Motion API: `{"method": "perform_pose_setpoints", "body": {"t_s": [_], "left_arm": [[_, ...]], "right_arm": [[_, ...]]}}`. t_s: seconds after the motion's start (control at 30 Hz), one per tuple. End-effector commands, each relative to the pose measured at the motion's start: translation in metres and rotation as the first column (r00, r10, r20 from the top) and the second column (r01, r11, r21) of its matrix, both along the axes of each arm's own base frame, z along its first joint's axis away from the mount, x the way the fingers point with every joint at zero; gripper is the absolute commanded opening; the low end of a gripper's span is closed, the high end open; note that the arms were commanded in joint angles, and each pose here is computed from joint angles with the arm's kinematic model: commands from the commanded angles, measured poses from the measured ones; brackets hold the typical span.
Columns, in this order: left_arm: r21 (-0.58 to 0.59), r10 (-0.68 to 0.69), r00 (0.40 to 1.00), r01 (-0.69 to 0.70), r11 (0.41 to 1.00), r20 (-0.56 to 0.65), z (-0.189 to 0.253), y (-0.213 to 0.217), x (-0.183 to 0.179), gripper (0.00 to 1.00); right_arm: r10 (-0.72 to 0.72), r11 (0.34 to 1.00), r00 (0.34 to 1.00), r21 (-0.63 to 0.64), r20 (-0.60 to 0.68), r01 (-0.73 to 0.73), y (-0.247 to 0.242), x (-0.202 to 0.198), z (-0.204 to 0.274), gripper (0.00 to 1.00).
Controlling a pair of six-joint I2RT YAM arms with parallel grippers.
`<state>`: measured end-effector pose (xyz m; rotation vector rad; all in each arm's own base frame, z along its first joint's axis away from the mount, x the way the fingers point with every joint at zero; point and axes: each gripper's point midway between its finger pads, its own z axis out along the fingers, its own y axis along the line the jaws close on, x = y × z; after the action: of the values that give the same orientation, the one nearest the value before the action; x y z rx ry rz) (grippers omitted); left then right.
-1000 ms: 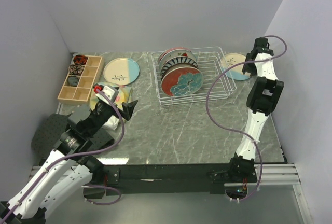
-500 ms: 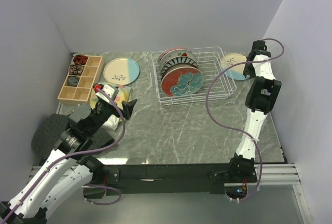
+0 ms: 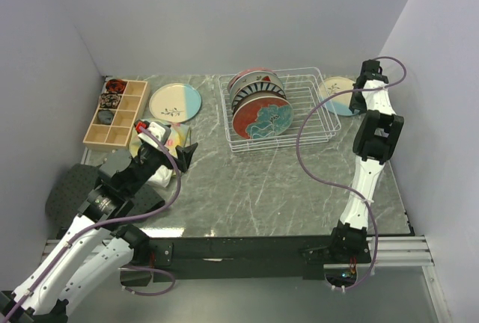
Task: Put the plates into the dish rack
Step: Grab a plate with the right arm
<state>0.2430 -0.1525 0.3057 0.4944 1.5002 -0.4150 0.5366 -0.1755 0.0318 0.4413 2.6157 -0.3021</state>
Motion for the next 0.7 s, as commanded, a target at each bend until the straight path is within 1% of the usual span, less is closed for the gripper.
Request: {"method": "perform_pose_setpoints", "body": {"t_s": [0.0, 0.2, 0.4, 0.67], "left_arm": [[-0.015, 0.003, 1.0, -0.002, 1.0, 0.014, 0.005, 0.001, 0.001, 0.99], [-0.014, 0.003, 1.0, -0.002, 1.0, 0.011, 0.004, 0.001, 0.001, 0.99], [-0.018, 0.001, 1.0, -0.001, 1.0, 0.014, 0.006, 0.001, 0.0, 0.99], [-0.02, -0.003, 1.0, 0.004, 1.0, 0.021, 0.008, 0.001, -0.001, 0.99]], "right_arm": [[0.021, 1.0, 0.998, -0.005, -0.053, -0.021, 0.002, -0.008, -0.014, 0.34], [0.038, 0.999, 0.997, -0.004, -0.06, -0.038, 0.003, -0.013, -0.001, 0.31], [0.085, 0.996, 0.988, -0.011, -0.129, -0.087, 0.005, -0.034, 0.003, 0.3], [0.138, 0.99, 0.968, 0.025, -0.211, -0.136, 0.01, -0.063, -0.006, 0.3]]}}
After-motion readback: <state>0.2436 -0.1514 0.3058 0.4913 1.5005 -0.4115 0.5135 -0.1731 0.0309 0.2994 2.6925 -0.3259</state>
